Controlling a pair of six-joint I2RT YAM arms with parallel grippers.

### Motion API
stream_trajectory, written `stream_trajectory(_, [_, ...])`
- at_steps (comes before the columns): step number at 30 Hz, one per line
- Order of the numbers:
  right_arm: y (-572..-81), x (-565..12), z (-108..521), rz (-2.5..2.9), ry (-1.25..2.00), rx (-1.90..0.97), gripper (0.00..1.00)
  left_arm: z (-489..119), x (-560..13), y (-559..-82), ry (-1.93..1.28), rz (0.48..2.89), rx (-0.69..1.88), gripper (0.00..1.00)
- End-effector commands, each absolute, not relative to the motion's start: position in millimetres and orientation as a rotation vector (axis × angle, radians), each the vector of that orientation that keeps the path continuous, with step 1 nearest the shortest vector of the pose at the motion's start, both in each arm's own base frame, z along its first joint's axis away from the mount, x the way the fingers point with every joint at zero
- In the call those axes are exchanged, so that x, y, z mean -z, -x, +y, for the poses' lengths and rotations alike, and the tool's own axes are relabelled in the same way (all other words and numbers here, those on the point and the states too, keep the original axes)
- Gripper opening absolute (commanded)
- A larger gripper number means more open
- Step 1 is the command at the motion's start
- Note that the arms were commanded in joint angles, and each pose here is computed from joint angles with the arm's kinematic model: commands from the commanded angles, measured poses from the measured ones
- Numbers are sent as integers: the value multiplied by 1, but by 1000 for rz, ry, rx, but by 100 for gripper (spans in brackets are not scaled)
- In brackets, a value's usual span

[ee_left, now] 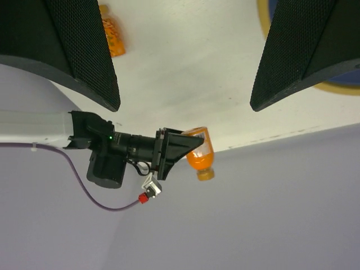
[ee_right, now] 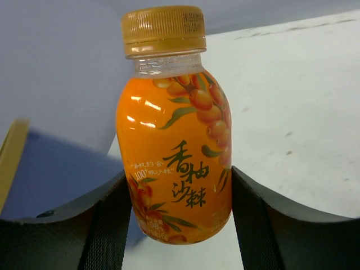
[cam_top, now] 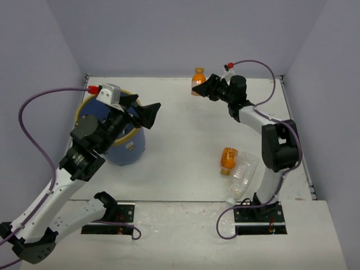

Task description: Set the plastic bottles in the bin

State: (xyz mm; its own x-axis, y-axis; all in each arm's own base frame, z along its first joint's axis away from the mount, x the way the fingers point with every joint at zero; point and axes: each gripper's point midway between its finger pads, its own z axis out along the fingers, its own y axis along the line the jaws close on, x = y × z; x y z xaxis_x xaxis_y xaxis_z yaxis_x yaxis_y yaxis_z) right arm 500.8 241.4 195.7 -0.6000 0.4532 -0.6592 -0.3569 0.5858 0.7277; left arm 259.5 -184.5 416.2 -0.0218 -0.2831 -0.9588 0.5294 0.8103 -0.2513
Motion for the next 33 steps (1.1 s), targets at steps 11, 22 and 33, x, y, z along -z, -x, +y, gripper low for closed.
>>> stream_trajectory(11, [-257,-273,319,1503,840,-1412,0,-267,-357,-310,-269,1590,865,100])
stream_trajectory(22, [-234,-291,308,1449,804,-1374,0,-277,-344,-294,-321,1558,970,68])
stream_trajectory(33, [-268,-283,301,1583,541,-1248,57,-290,-334,-279,-381,1529,1087,0])
